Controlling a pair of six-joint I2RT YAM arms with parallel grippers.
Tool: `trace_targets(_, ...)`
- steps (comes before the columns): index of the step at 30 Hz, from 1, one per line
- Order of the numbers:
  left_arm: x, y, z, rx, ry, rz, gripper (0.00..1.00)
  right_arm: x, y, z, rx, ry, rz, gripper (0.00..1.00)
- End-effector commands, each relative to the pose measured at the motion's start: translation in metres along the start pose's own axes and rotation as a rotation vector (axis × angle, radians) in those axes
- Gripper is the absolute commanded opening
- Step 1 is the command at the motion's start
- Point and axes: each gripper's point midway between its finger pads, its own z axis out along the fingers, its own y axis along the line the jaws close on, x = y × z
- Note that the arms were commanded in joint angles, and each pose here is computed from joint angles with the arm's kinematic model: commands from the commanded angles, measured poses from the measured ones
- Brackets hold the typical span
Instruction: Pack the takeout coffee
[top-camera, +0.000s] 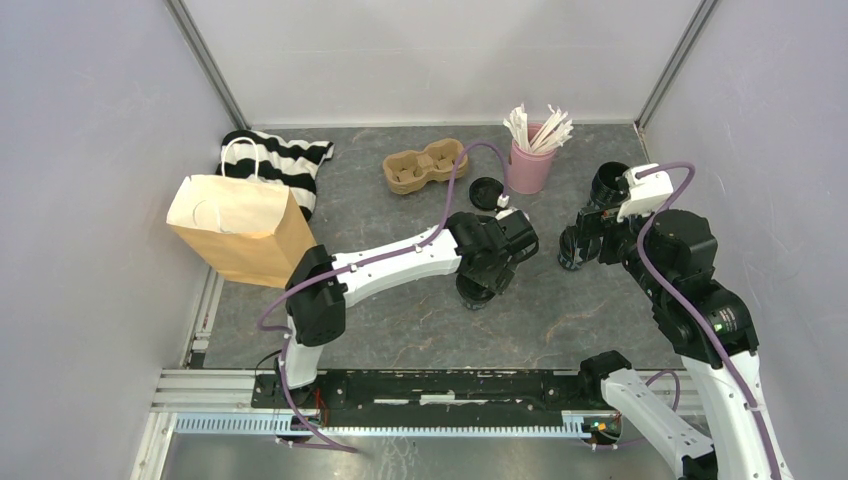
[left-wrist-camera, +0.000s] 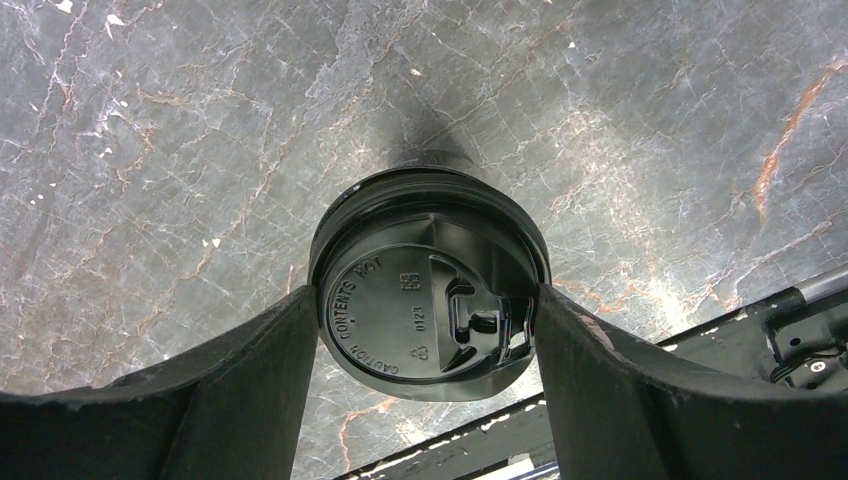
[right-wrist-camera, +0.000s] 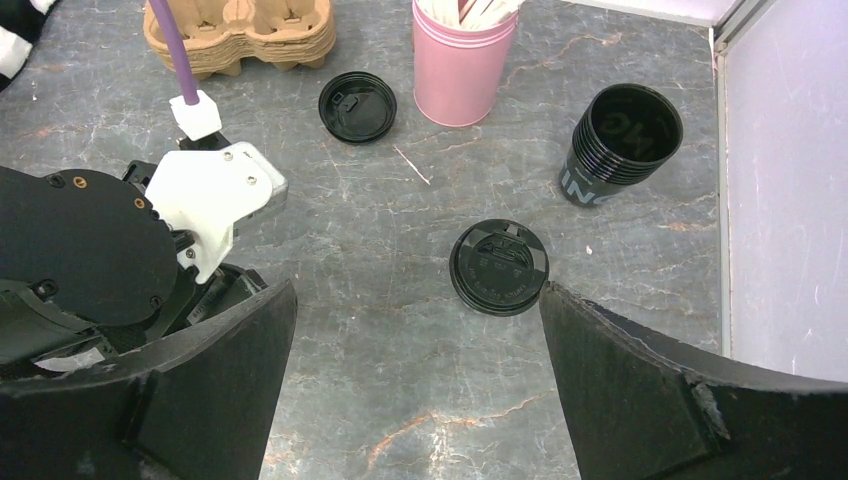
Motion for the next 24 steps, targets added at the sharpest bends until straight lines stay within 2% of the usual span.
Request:
trace_targets(1,-0.0119,-0.0022,-0.0048,0.019,-0.027,0.025,0.81,-0.0054,-0.0022,0.0002,0.010,-0.029,-0.009,0.98)
trace_targets(24,-0.0136,0.0022,0.0010,0.001,-0.019,0.041,0.86,-0.0027,-0.0009,0.0030,0.006,-0.024,-0.008,0.98)
